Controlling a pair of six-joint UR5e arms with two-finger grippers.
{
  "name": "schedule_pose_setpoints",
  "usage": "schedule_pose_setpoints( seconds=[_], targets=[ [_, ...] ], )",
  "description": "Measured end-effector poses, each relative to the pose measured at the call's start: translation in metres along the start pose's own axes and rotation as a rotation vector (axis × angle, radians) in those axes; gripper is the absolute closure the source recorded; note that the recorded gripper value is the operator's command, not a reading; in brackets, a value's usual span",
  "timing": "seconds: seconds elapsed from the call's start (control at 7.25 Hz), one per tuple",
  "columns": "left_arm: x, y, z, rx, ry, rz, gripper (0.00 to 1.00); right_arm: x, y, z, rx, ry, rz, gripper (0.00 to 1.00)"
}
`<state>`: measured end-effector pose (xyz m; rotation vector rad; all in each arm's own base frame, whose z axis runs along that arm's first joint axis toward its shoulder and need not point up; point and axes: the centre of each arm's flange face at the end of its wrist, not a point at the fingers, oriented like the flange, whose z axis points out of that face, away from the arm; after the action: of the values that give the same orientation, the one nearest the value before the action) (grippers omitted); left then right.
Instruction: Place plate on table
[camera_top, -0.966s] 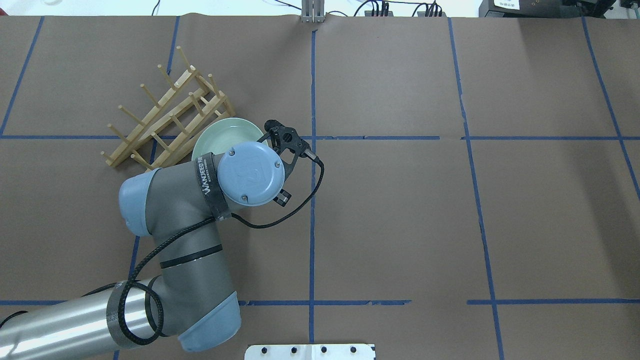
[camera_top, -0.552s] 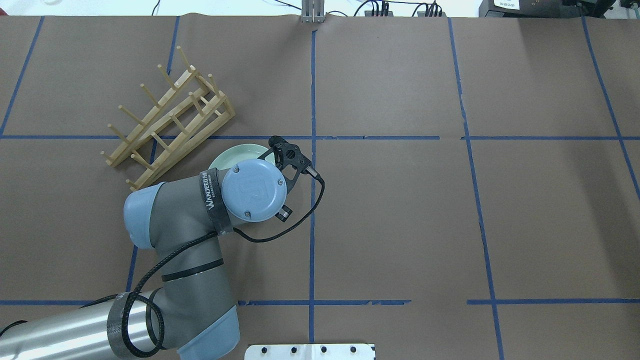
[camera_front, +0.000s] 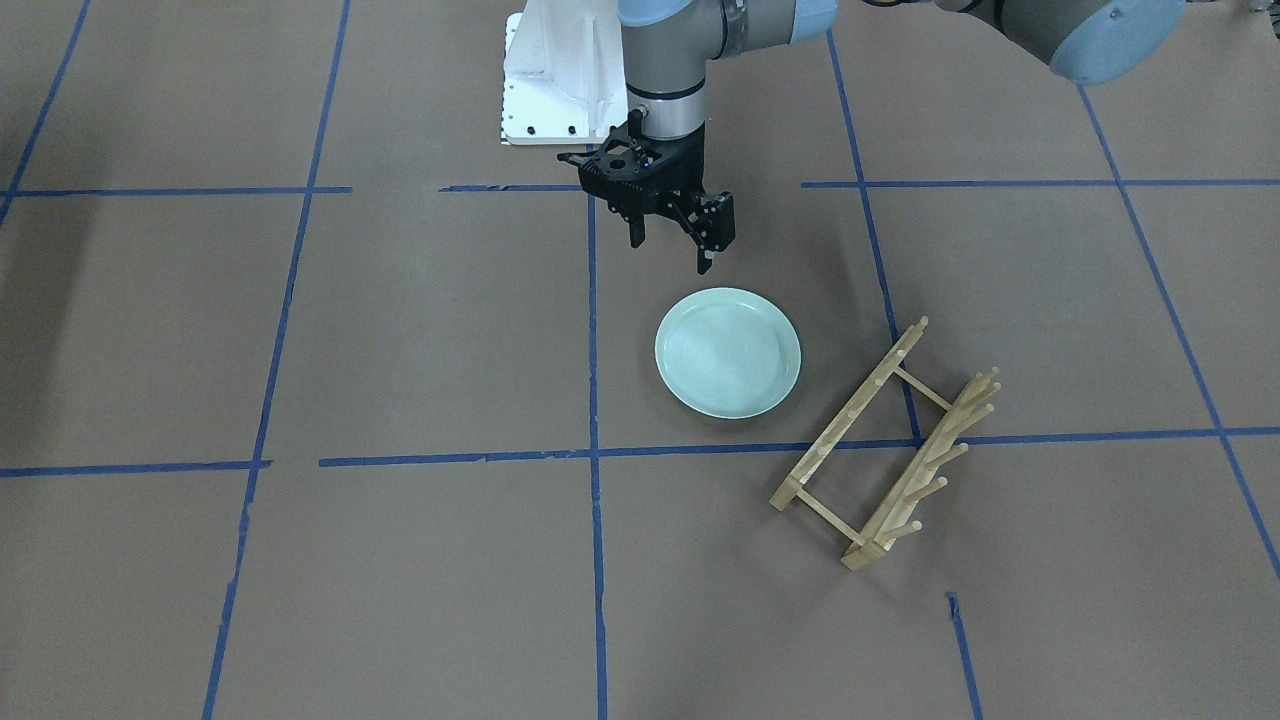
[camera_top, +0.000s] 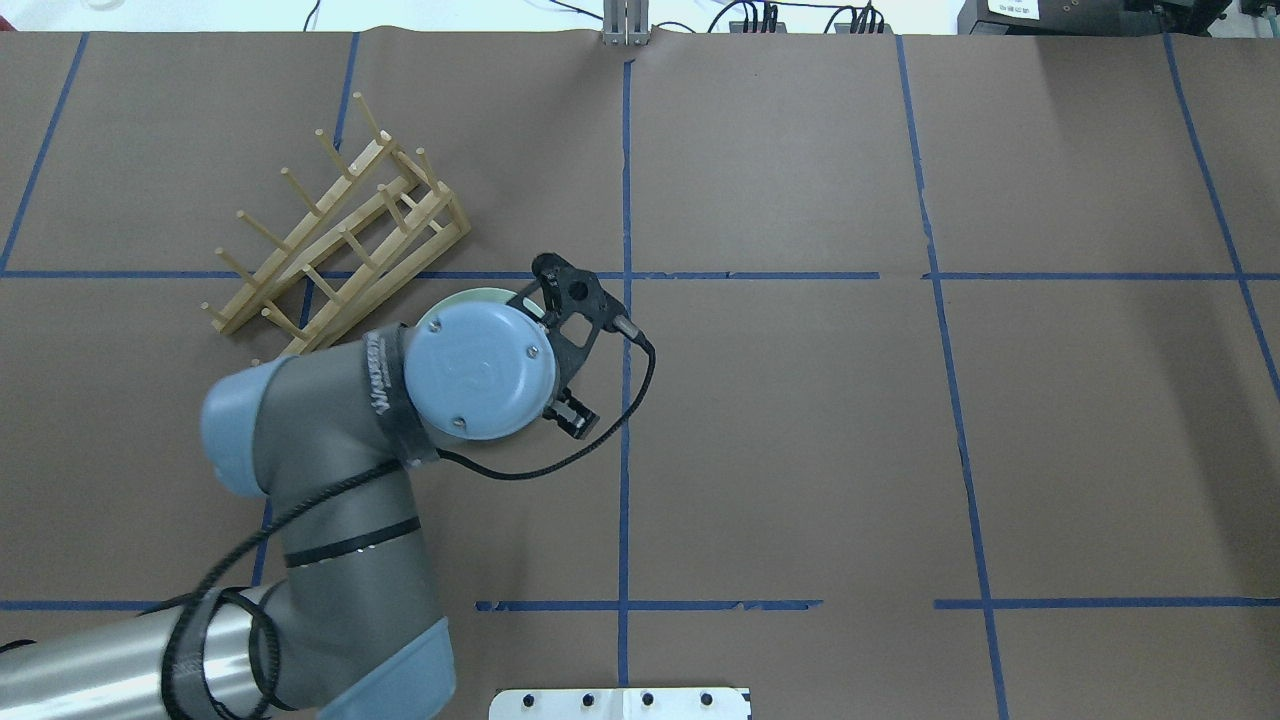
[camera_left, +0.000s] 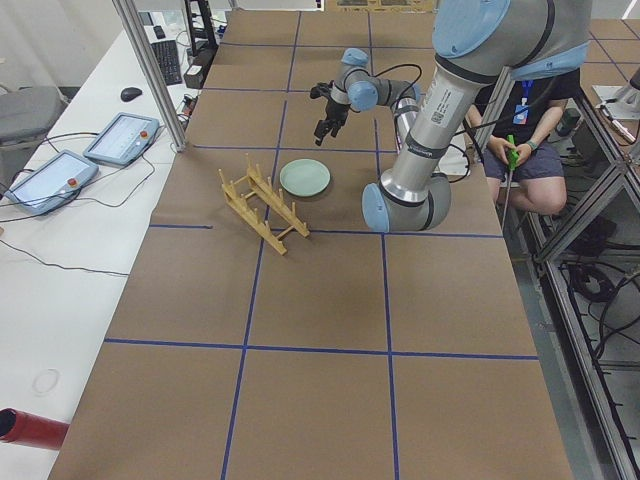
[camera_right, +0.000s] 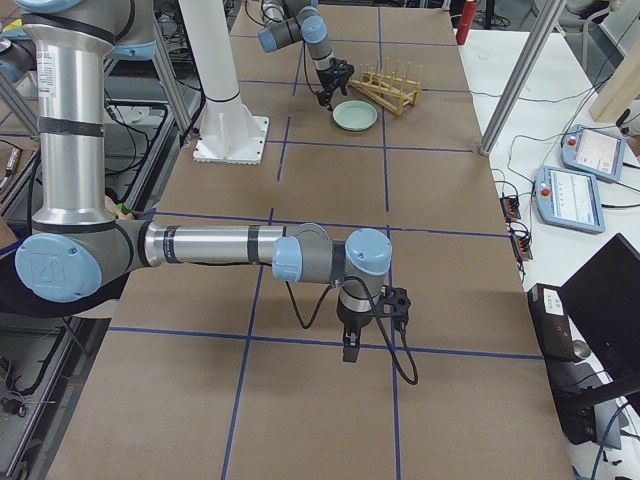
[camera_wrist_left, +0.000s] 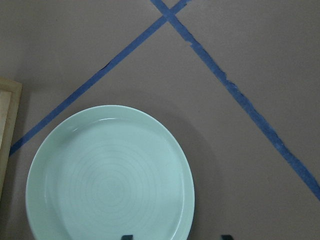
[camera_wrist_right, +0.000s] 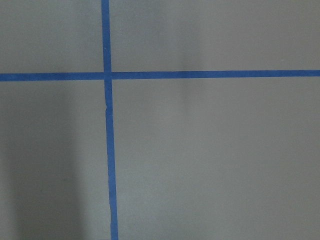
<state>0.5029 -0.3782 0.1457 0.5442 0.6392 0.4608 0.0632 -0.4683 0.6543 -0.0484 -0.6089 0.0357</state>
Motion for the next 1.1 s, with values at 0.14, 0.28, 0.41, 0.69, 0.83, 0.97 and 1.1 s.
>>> schedule_pose_setpoints(
  seconds=[0.14, 0.28, 0.41, 0.69, 0.83, 0.97, 1.1],
  targets=[
    [-0.039, -0.018, -0.034, 0.039, 0.033, -0.052, 0.0, 0.0, 0.0, 0.0, 0.0, 0.0, 0.0, 0.0],
    [-0.094, -0.036, -0.059, 0.042, 0.072, -0.124, 0.0, 0.0, 0.0, 0.0, 0.0, 0.0, 0.0, 0.0],
    [-0.163, -0.047, -0.078, 0.031, 0.099, -0.208, 0.0, 0.0, 0.0, 0.0, 0.001, 0.0, 0.0, 0.0],
    [-0.335, -0.028, -0.099, 0.003, 0.072, -0.371, 0.0, 0.0, 0.0, 0.0, 0.001, 0.0, 0.0, 0.0],
    [-0.413, 0.004, -0.097, -0.036, 0.049, -0.371, 0.0, 0.0, 0.0, 0.0, 0.0, 0.0, 0.0, 0.0],
    [-0.489, 0.057, -0.087, -0.097, 0.041, -0.363, 0.0, 0.0, 0.0, 0.0, 0.0, 0.0, 0.0, 0.0],
    [-0.559, 0.131, -0.07, -0.168, 0.05, -0.37, 0.0, 0.0, 0.0, 0.0, 0.001, 0.0, 0.0, 0.0]
  ],
)
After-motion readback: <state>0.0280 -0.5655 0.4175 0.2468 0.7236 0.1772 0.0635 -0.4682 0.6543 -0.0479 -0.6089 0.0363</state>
